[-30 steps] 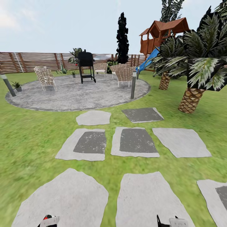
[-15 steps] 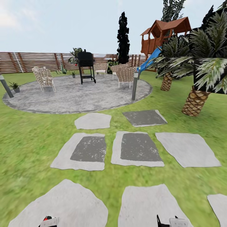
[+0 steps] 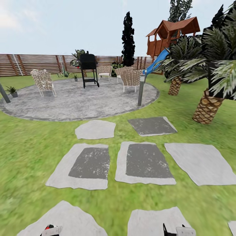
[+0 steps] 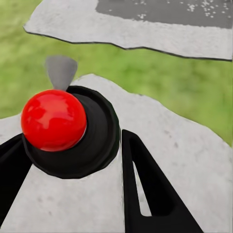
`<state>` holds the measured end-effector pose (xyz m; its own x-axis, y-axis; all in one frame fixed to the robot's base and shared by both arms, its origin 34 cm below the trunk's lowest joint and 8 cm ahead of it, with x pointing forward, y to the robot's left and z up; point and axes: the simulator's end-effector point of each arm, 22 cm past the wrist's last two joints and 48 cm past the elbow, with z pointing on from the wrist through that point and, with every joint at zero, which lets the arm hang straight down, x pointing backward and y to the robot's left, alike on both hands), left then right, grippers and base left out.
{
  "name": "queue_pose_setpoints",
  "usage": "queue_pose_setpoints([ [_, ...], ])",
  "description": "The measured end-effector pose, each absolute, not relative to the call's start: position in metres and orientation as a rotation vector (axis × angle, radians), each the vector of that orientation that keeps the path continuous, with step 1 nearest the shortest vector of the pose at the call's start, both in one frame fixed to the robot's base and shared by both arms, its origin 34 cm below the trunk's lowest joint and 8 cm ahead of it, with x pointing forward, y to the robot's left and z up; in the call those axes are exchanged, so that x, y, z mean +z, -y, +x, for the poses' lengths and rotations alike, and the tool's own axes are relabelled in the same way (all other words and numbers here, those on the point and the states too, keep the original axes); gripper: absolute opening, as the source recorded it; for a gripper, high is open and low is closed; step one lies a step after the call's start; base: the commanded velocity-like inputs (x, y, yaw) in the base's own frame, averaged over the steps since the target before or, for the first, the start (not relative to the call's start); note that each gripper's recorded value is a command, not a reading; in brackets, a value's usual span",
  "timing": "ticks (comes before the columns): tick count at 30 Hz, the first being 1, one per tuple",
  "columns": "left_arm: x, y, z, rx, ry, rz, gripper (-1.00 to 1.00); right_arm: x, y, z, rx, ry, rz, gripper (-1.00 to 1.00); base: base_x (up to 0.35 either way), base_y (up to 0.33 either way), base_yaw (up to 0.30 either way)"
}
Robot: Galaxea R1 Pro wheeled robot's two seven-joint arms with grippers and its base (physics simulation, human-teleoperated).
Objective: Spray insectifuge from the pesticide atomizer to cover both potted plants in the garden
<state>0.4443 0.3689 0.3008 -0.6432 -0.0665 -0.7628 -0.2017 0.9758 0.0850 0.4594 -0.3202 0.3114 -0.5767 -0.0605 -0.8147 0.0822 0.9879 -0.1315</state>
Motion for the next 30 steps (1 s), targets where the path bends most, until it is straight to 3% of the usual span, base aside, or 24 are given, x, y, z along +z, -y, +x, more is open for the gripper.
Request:
queue_pose_setpoints([
  [30, 0.3008, -0.3688, 0.4443, 0.204, -2.267, -0.186, -1.00, 0.3119, 0.3205, 0.4599, -0.192, -2.176, 0.016, 1.00, 0.338, 0.000, 0.000],
])
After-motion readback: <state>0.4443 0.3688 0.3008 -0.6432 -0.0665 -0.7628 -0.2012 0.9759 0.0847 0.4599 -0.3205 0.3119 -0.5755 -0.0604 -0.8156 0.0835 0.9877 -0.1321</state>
